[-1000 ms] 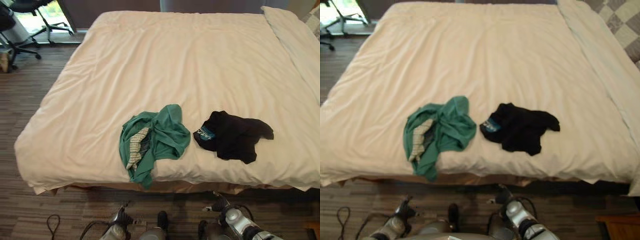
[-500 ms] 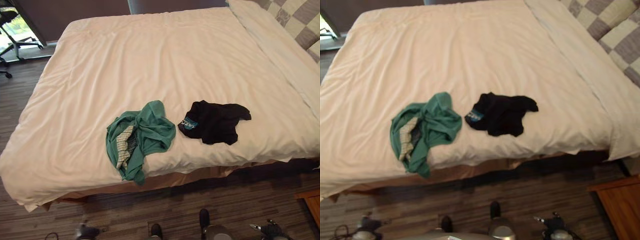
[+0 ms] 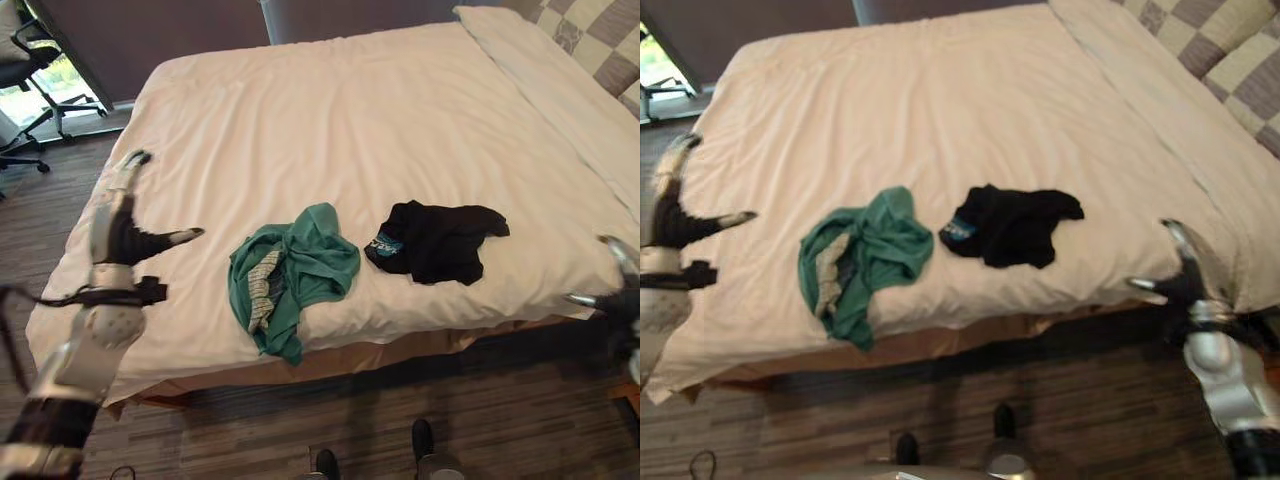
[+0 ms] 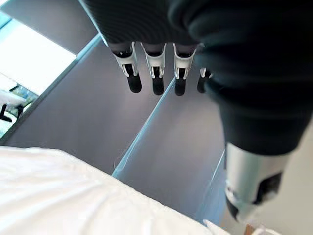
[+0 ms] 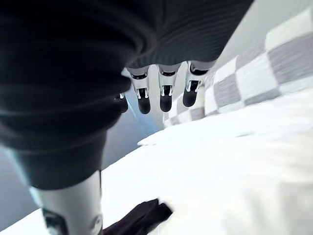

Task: Tidy up the quilt and then pick up the clothes from the bed and put them into the laundry hamper.

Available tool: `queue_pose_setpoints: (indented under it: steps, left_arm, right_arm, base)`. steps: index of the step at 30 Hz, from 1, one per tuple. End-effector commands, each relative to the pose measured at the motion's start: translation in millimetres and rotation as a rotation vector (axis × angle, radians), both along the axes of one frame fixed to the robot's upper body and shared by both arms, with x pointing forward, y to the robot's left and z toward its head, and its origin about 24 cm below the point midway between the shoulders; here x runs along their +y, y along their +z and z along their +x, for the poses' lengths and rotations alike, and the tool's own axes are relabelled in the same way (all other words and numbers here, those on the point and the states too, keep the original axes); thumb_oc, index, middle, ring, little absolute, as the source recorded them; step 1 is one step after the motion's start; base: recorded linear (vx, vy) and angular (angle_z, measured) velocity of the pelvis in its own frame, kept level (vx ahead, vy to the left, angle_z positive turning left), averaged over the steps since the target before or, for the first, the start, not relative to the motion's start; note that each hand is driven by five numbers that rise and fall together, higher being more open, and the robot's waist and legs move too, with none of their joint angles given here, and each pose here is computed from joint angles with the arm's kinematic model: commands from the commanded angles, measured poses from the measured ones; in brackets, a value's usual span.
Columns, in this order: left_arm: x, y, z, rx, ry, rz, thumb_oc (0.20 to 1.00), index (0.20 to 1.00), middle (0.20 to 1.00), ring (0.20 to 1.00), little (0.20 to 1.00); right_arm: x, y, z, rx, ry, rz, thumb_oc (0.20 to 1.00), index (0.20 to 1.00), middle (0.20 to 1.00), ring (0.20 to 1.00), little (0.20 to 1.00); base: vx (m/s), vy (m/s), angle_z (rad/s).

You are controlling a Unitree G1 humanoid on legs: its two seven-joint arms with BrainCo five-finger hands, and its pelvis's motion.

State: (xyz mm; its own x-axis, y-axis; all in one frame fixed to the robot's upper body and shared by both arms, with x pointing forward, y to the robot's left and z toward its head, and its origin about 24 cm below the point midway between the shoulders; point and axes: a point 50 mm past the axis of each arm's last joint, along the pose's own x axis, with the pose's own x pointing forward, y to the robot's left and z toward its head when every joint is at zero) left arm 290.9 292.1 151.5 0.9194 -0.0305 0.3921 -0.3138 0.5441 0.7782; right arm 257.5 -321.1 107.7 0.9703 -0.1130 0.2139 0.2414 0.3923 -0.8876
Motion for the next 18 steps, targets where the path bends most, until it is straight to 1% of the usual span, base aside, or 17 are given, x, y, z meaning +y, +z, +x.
queue_pose_setpoints:
  steps: [1, 2, 3, 4, 5, 7, 9, 10, 11, 12, 13, 14, 15, 16, 17, 18]
  left_arm:
    - [0, 16, 31, 0.020, 0.052, 0.113, 1.000, 1.000, 1.000, 1.000, 1.000]
    - [-1, 17, 32, 0.017, 0.051, 0.115, 1.000, 1.000, 1.000, 1.000, 1.000]
    - [-1, 15, 38, 0.046, 0.072, 0.142, 1.000, 1.000, 1.000, 1.000, 1.000]
    - [1, 14, 46, 0.059, 0.106, 0.153, 1.000, 1.000, 1.000, 1.000, 1.000]
    - [9, 10, 54, 0.094, 0.182, 0.155, 1.000, 1.000, 1.000, 1.000, 1.000]
    - [12, 12, 59, 0.097, 0.212, 0.149, 1.000, 1.000, 1.000, 1.000, 1.000]
    - [21, 5, 64, 0.149, 0.288, 0.140, 1.000, 1.000, 1.000, 1.000, 1.000]
    - [28, -6, 67, 0.228, 0.349, 0.166, 1.000, 1.000, 1.000, 1.000, 1.000]
    - [27, -6, 68, 0.227, 0.348, 0.167, 1.000, 1.000, 1.000, 1.000, 1.000]
    - [34, -25, 66, 0.344, 0.390, 0.232, 1.000, 1.000, 1.000, 1.000, 1.000]
    - [38, -38, 61, 0.414, 0.411, 0.239, 0.865, 0.865, 0.865, 0.865, 0.865]
    - [39, -46, 59, 0.445, 0.420, 0.229, 0.605, 0.605, 0.605, 0.605, 0.605]
    - [39, -56, 55, 0.477, 0.426, 0.211, 0.285, 0.285, 0.285, 0.285, 0.285]
    - [38, -57, 55, 0.477, 0.426, 0.210, 0.200, 0.200, 0.200, 0.200, 0.200]
    - [42, -83, 42, 0.552, 0.444, 0.163, 0.200, 0.200, 0.200, 0.200, 0.200]
    - [42, -83, 42, 0.553, 0.445, 0.161, 0.200, 0.200, 0.200, 0.200, 0.200]
  right_arm:
    - [35, 41, 35, -0.154, 0.149, -0.026, 1.000, 1.000, 1.000, 1.000, 1.000]
    - [35, 41, 36, -0.157, 0.147, -0.024, 1.000, 1.000, 1.000, 1.000, 1.000]
    - [45, 48, 39, -0.182, 0.190, -0.026, 1.000, 1.000, 1.000, 1.000, 1.000]
    - [51, 52, 42, -0.198, 0.213, -0.028, 1.000, 1.000, 1.000, 1.000, 1.000]
    - [61, 56, 44, -0.219, 0.251, -0.015, 1.000, 1.000, 1.000, 1.000, 1.000]
    - [62, 56, 44, -0.222, 0.255, -0.010, 1.000, 1.000, 1.000, 1.000, 1.000]
    - [64, 51, 43, -0.214, 0.261, 0.010, 1.000, 1.000, 1.000, 1.000, 1.000]
    - [65, 47, 42, -0.197, 0.269, 0.010, 1.000, 1.000, 1.000, 1.000, 1.000]
    - [65, 47, 42, -0.197, 0.267, 0.010, 1.000, 1.000, 1.000, 1.000, 1.000]
    - [64, 46, 40, -0.186, 0.272, -0.006, 1.000, 1.000, 1.000, 1.000, 1.000]
    - [64, 49, 40, -0.197, 0.276, -0.021, 1.000, 1.000, 1.000, 1.000, 1.000]
    - [61, 50, 39, -0.202, 0.265, -0.029, 1.000, 1.000, 1.000, 1.000, 1.000]
    - [59, 51, 39, -0.212, 0.251, -0.036, 1.000, 1.000, 1.000, 1.000, 1.000]
    - [59, 51, 39, -0.212, 0.251, -0.037, 1.000, 1.000, 1.000, 1.000, 1.000]
    - [59, 58, 40, -0.239, 0.251, -0.042, 1.000, 1.000, 1.000, 1.000, 1.000]
    - [60, 58, 40, -0.238, 0.252, -0.044, 1.000, 1.000, 1.000, 1.000, 1.000]
  base:
    - [-0.10, -0.002, -0.29]
    - [-0.13, -0.003, -0.33]
    - [-0.06, 0.001, -0.27]
    - [-0.09, -0.001, -0.26]
    - [-0.07, -0.007, -0.23]
    - [-0.04, -0.012, -0.09]
    - [-0.05, -0.007, -0.06]
    - [-0.03, -0.007, -0.07]
    - [-0.03, -0.010, -0.09]
    - [-0.02, 0.003, -0.07]
    - [-0.01, 0.004, -0.06]
    - [0.00, -0.003, -0.04]
    - [0.00, 0.000, 0.00]
    - [0.00, 0.000, 0.00]
    - [0.00, -0.010, 0.05]
    - [0.01, -0.020, 0.06]
